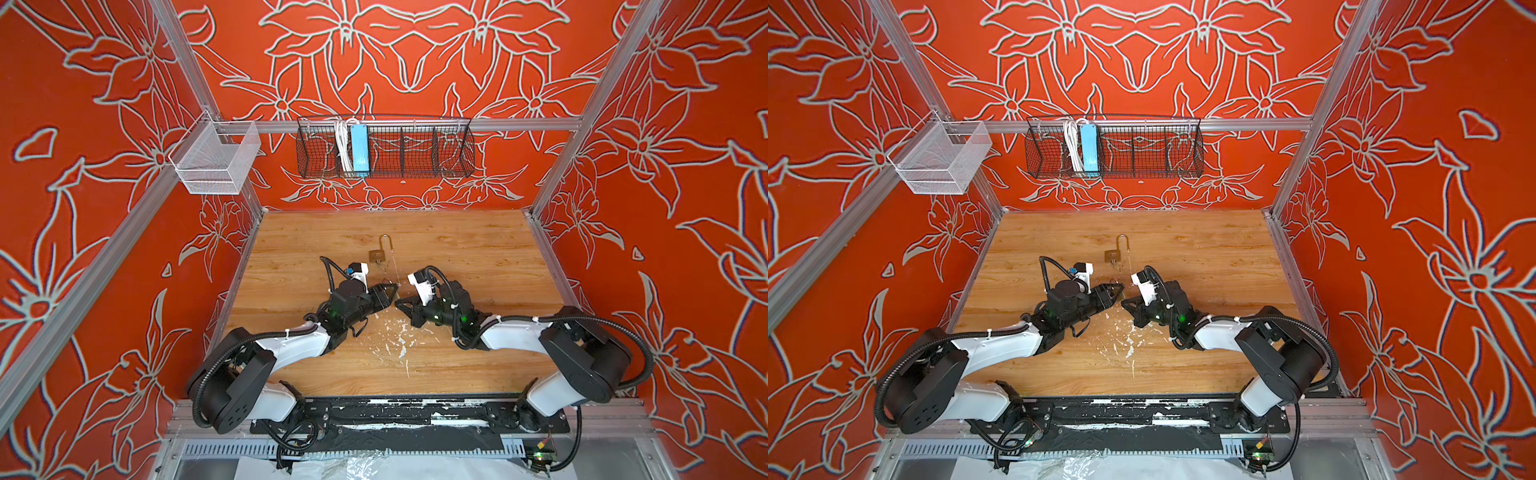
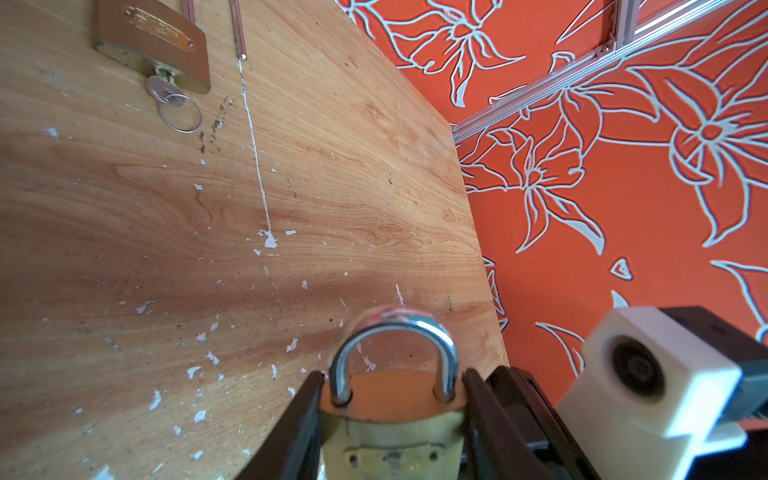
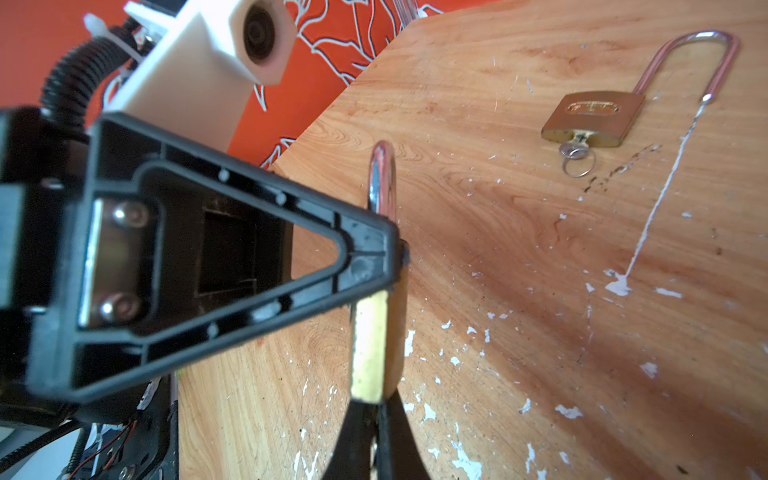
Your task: Unlock with the key
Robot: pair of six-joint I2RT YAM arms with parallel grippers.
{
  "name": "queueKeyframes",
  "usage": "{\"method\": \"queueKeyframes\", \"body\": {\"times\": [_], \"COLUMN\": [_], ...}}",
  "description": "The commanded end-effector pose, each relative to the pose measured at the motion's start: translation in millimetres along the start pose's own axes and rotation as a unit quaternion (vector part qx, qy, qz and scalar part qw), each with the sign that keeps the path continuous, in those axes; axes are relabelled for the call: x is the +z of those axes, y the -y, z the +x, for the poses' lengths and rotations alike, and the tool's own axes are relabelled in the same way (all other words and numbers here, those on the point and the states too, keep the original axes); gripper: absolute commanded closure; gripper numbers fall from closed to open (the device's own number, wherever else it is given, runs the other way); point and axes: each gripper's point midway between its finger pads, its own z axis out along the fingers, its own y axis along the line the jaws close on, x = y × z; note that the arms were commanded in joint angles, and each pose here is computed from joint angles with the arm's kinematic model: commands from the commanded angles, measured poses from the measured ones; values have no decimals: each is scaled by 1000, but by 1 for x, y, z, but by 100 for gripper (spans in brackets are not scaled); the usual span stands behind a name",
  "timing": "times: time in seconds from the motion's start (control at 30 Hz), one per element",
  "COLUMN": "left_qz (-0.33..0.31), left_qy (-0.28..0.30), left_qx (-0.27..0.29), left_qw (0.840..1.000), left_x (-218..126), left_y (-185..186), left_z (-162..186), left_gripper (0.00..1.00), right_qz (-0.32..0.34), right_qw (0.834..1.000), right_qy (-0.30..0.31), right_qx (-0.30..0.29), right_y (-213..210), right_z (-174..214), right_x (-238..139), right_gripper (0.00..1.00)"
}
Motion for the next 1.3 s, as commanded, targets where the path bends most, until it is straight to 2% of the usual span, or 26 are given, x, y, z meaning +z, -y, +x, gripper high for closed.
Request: {"method": "queueKeyframes", "body": {"times": [0.0,0.17,0.33,0.5,0.67,0.87,0.93,0.97,1.0,1.03,1.17,1.27], "left_qz": [46,78,87,107,111,94,90,88,85,80,58,57], "left_qy": [27,31,41,38,29,15,21,24,27,26,10,4], "left_qx": [5,18,37,56,56,84,99,105,116,127,161,177], "left_qw": [999,996,995,992,992,992,991,990,989,988,985,983], "left_x": [0,-2,-8,-7,-4,-7,-12,-14,-16,-18,-15,-13], "left_y": [17,25,26,29,30,41,45,46,48,49,51,52], "left_z": [-8,-6,-7,-2,1,-5,-9,-11,-13,-15,-17,-16], "left_gripper": [100,100,100,100,100,98,79,65,45,30,2,3], "right_qz": [-56,-117,-140,-184,-187,-101,-64,-48,-31,-20,-16,-1], "right_qw": [998,991,986,978,977,992,995,996,997,997,997,996], "right_qy": [31,56,73,90,90,78,70,70,71,72,76,83], "right_qx": [-5,26,49,50,50,12,12,13,15,17,16,13], "right_y": [-22,-30,-29,-41,-40,-22,-12,-7,-1,3,4,8], "right_z": [-21,-29,-34,-40,-40,-38,-36,-35,-34,-34,-36,-37], "right_x": [1,-3,-8,-14,-12,-17,-19,-19,-20,-21,-22,-26], "right_gripper": [100,100,100,100,100,100,100,100,100,100,100,100]}}
